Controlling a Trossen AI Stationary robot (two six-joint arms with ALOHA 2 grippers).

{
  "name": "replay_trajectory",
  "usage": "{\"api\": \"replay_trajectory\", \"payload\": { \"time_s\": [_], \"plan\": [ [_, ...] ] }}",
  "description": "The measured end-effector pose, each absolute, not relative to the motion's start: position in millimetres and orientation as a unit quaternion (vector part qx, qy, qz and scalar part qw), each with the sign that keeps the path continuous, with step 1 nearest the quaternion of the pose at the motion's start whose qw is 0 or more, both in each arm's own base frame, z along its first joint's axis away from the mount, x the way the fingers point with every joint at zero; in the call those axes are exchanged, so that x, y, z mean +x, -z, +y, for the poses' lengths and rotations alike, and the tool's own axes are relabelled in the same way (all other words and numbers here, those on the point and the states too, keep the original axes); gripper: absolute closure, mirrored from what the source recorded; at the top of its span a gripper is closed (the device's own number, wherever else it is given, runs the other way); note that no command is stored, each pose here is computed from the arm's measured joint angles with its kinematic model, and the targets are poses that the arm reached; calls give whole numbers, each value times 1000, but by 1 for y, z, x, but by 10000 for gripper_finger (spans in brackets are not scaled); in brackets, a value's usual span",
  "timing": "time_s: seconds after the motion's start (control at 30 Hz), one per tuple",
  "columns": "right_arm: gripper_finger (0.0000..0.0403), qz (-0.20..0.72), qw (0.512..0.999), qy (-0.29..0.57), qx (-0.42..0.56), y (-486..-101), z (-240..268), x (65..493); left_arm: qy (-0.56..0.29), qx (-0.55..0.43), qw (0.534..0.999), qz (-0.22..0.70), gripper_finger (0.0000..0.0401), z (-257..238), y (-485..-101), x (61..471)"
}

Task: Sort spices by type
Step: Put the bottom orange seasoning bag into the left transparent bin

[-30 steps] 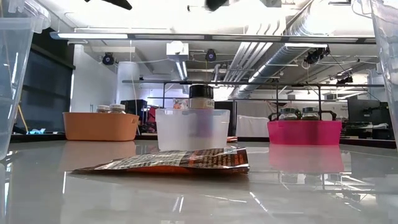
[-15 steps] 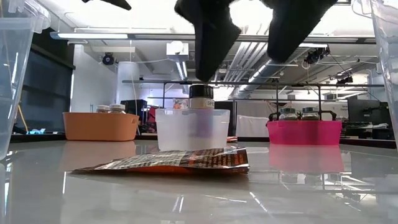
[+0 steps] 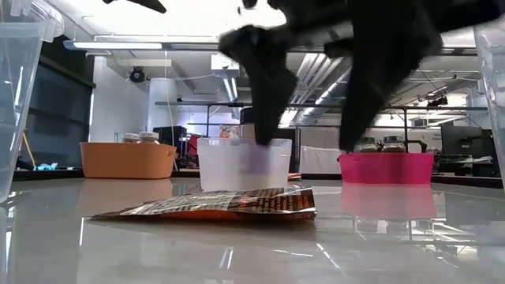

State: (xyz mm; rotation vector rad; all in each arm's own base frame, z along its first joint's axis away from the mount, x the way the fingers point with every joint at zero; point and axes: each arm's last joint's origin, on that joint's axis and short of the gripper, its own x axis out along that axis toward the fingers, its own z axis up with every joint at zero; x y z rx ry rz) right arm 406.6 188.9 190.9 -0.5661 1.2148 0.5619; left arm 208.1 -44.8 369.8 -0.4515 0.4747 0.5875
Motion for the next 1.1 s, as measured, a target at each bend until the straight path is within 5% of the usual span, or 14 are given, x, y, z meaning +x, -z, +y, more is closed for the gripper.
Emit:
{"api": "replay_trajectory", "payload": {
  "time_s": [0.7, 1.1],
  "plan": [
    [139, 533, 754, -225, -310, -160, 187, 414, -289, -216, 905, 227, 82, -44, -370, 208],
    [324, 504, 777, -224, -304, -154, 191, 423, -289, -216, 904, 228, 82, -44, -370, 208]
  ]
}}
